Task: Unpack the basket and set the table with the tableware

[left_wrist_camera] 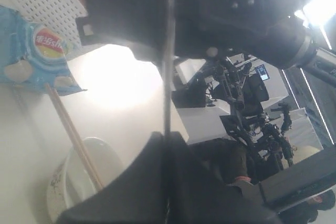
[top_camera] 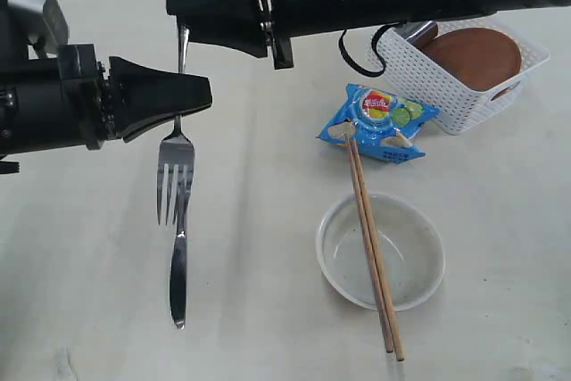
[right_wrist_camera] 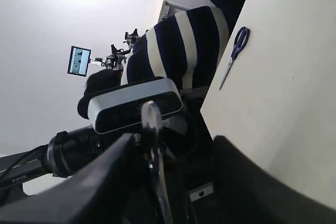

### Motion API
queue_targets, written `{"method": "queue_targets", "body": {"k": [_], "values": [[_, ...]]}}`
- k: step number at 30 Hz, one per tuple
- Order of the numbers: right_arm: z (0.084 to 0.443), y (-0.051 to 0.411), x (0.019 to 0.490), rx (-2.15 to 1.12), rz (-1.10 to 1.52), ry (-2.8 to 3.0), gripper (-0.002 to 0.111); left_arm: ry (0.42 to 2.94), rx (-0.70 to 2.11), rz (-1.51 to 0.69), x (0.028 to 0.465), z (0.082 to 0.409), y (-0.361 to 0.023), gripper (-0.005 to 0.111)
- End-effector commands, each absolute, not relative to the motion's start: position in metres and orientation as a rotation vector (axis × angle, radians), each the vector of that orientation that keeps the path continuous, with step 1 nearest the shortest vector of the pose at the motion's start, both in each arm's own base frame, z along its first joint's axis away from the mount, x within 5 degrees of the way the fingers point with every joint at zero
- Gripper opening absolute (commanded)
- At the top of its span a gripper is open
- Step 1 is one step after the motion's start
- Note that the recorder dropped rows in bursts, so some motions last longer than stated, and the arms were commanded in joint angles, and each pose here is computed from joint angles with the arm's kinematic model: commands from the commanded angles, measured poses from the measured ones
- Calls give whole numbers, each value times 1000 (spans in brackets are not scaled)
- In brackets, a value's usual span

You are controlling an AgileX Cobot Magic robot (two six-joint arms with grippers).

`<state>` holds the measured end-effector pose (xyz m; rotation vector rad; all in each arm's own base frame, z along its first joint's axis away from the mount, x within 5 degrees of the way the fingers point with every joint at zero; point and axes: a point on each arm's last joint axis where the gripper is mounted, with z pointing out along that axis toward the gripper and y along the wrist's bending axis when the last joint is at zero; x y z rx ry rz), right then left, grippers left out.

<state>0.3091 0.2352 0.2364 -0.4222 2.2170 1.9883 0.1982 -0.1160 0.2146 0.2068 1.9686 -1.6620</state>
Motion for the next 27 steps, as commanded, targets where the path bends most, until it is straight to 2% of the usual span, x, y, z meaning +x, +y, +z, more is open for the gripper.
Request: {"method": "queue_targets", "body": {"k": [1,6,11,17,23,27], "values": [[240,228,314,-384,1984,2207,57,1956,226,-1667,198,216,-117,0],[240,226,315,-365,1985,2217,57,1956,226,-1667,198,216,-117,0],[240,226,315,-367,1984,2212,68,1956,226,-1667,198,216,-117,0],[249,208,328,-259,1991,2145,64,1973,256,-1683,201,223,-118,0],[287,164,331,-260,1870,2077,56,2183,311,-1341,221,246,-114,0],[309,149,323,-309,1795,2044,40,2229,261,-1112,229,264,-104,0]]}}
